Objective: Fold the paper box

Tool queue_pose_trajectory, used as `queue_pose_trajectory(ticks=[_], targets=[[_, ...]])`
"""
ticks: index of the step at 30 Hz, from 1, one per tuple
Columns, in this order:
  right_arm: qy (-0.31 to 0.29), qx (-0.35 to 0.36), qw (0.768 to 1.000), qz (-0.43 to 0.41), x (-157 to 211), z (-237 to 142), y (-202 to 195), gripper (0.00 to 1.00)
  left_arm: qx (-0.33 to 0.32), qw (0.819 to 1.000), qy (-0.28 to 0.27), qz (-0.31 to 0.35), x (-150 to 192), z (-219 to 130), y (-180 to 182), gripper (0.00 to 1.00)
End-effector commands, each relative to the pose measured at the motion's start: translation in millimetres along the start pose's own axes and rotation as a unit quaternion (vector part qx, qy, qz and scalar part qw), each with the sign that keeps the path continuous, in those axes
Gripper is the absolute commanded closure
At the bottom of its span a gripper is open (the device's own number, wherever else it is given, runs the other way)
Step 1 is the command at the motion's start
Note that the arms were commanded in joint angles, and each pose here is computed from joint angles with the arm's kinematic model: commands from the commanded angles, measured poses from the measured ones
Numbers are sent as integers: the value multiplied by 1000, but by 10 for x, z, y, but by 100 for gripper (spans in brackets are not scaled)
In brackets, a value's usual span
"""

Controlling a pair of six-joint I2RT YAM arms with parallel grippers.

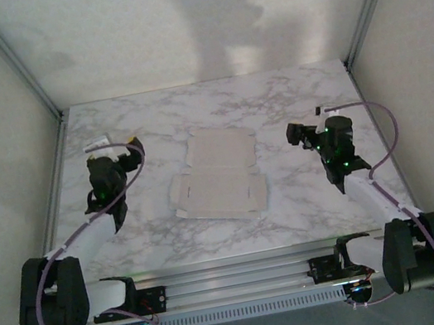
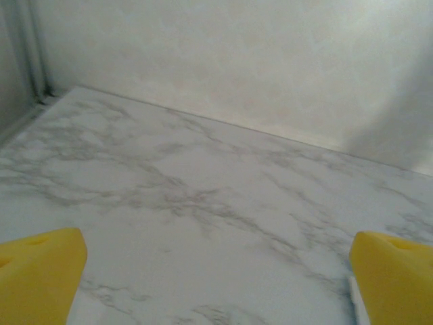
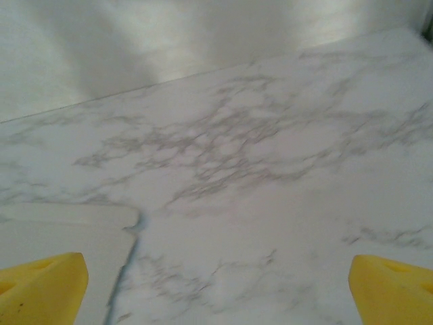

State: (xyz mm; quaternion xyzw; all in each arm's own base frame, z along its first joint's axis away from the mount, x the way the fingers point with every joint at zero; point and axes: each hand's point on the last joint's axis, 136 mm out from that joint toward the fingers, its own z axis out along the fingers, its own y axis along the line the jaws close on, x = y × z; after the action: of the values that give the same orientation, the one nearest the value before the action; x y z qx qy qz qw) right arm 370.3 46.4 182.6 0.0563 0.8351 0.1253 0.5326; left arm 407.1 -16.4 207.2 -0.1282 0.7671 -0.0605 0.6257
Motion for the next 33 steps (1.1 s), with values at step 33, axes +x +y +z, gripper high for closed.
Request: queue_pose_trajectory(ticks=[33], targets=[[338, -109, 933, 53, 890, 1309, 1730, 1, 133, 841, 386, -355, 1705, -950, -1805, 1]])
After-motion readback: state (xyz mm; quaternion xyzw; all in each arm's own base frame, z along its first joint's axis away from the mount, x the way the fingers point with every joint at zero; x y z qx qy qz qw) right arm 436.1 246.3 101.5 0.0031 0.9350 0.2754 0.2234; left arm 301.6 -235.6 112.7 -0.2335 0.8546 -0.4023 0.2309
